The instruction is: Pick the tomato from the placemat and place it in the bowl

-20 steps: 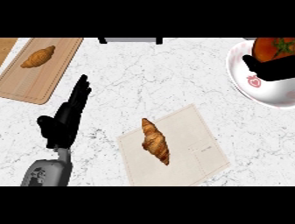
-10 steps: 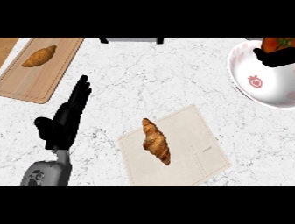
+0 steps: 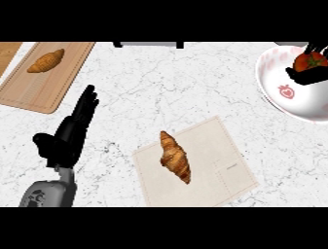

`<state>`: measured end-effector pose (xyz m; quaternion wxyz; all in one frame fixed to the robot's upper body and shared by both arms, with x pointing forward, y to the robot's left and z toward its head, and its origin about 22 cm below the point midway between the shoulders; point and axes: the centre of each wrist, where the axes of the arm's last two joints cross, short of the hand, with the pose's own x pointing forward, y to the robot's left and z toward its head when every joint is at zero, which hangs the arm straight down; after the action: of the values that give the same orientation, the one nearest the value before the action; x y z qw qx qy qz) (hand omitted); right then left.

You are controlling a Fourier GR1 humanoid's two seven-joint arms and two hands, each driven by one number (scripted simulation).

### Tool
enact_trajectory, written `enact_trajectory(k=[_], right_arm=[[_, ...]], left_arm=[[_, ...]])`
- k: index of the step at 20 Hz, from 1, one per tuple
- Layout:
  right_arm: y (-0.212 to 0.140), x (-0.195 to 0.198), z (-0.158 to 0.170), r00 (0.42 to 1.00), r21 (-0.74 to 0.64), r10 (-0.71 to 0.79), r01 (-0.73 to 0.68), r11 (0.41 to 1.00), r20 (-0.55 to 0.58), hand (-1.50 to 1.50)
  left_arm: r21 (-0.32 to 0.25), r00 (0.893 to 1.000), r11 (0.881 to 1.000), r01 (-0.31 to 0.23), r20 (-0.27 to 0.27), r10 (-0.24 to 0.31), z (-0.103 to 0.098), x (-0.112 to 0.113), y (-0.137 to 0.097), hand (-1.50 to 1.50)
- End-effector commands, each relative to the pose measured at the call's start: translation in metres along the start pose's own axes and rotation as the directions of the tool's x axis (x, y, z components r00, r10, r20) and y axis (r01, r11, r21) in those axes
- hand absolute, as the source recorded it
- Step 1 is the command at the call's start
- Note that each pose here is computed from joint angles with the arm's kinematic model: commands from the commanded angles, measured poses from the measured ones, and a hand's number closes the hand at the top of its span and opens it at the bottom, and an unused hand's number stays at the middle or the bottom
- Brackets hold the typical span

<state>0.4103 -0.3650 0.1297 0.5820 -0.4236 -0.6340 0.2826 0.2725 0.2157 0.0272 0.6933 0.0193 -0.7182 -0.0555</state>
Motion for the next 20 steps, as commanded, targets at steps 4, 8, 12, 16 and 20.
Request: enact_trajectory(k=[4, 8, 12, 16, 20], right_arm=[[0.017, -0.030, 0.002, 0.985, 0.202, -0.171, 0.167, 0.965, 0.000, -1.50], [0.021, -0.048, 0.008, 0.964, 0.148, -0.263, 0.253, 0.956, 0.050, -1.50], [-0.017, -0.037, -0.008, 0.913, 0.038, -0.384, 0.382, 0.923, 0.136, -1.50], [-0.025, -0.050, -0.003, 0.874, -0.037, -0.459, 0.470, 0.882, 0.160, -1.50], [-0.053, -0.064, 0.000, 0.819, -0.038, -0.568, 0.571, 0.820, 0.080, -1.50]], left_arm=[[-0.011, 1.000, 1.000, 0.000, -0.017, 0.000, -0.011, 0.007, -0.002, 0.00], [-0.004, 1.000, 1.000, 0.002, 0.004, -0.002, 0.003, -0.003, -0.015, 0.00], [-0.026, 1.000, 1.000, 0.006, 0.009, -0.006, -0.005, 0.020, 0.005, 0.00], [0.007, 1.000, 1.000, 0.011, 0.000, -0.011, -0.024, 0.027, -0.010, 0.00], [0.003, 1.000, 1.000, -0.015, -0.003, 0.015, -0.001, 0.016, -0.008, 0.00]])
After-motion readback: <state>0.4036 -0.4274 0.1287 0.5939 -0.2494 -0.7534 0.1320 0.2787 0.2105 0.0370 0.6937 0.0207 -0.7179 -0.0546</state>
